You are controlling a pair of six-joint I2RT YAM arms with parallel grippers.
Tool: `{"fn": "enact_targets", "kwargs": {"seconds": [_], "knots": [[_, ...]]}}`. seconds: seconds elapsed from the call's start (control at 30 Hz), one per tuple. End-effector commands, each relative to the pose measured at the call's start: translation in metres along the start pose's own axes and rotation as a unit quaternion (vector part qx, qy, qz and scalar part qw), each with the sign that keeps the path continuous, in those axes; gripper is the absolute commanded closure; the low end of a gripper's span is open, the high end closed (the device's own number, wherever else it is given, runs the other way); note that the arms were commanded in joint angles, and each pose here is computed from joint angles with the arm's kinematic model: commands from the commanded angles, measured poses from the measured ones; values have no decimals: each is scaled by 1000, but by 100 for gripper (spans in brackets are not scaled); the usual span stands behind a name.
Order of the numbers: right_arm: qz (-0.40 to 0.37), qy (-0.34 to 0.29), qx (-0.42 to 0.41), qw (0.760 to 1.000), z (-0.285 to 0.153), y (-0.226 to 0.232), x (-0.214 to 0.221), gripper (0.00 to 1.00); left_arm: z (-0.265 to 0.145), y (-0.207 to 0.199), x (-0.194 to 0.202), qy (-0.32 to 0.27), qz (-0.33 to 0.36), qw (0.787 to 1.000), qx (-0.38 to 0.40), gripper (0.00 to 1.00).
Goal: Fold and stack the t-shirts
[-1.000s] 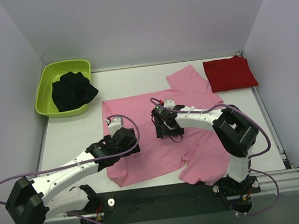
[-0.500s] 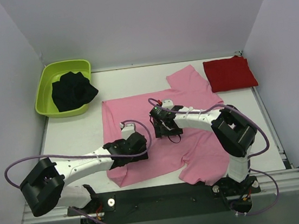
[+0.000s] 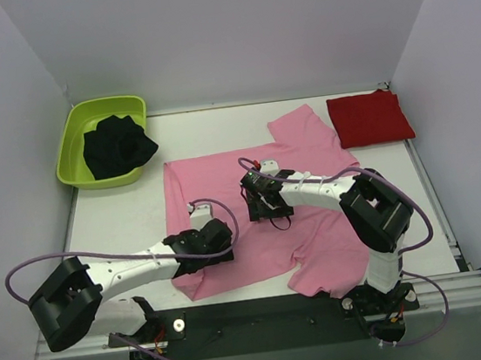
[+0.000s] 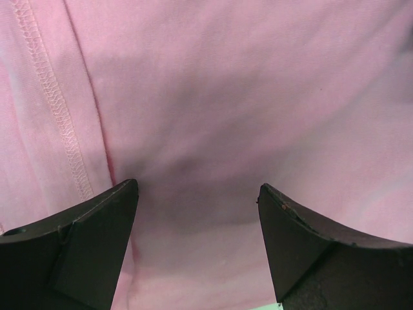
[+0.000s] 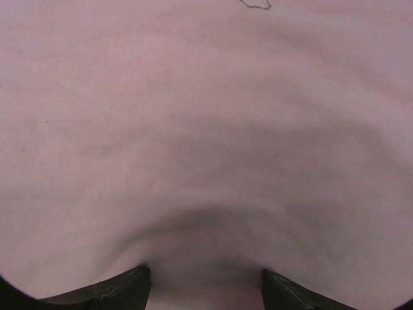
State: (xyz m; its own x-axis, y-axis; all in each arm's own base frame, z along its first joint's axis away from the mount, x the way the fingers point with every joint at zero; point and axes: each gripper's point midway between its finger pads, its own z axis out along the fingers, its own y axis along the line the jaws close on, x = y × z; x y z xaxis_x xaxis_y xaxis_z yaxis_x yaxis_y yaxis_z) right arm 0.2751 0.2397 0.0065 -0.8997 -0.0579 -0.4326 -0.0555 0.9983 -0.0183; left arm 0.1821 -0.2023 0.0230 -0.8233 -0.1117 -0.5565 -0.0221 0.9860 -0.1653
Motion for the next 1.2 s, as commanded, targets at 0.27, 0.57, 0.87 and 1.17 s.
{"fn": "enact_targets", "kwargs": {"seconds": [0.27,0.57,0.87,1.17], "knots": [[-31,66,54,996,22,-26,48,32,-9,46,3,-10,-19,999,-43,15],[-33,68,51,996,25,-22,50,32,-33,71,-19,-41,-38,997,-60,14],[-36,68,51,996,24,-23,51,32,-55,71,-36,-56,-65,996,-25,14],[-37,71,52,995,25,-23,53,32,-48,9,-25,-27,-18,999,42,16]]}}
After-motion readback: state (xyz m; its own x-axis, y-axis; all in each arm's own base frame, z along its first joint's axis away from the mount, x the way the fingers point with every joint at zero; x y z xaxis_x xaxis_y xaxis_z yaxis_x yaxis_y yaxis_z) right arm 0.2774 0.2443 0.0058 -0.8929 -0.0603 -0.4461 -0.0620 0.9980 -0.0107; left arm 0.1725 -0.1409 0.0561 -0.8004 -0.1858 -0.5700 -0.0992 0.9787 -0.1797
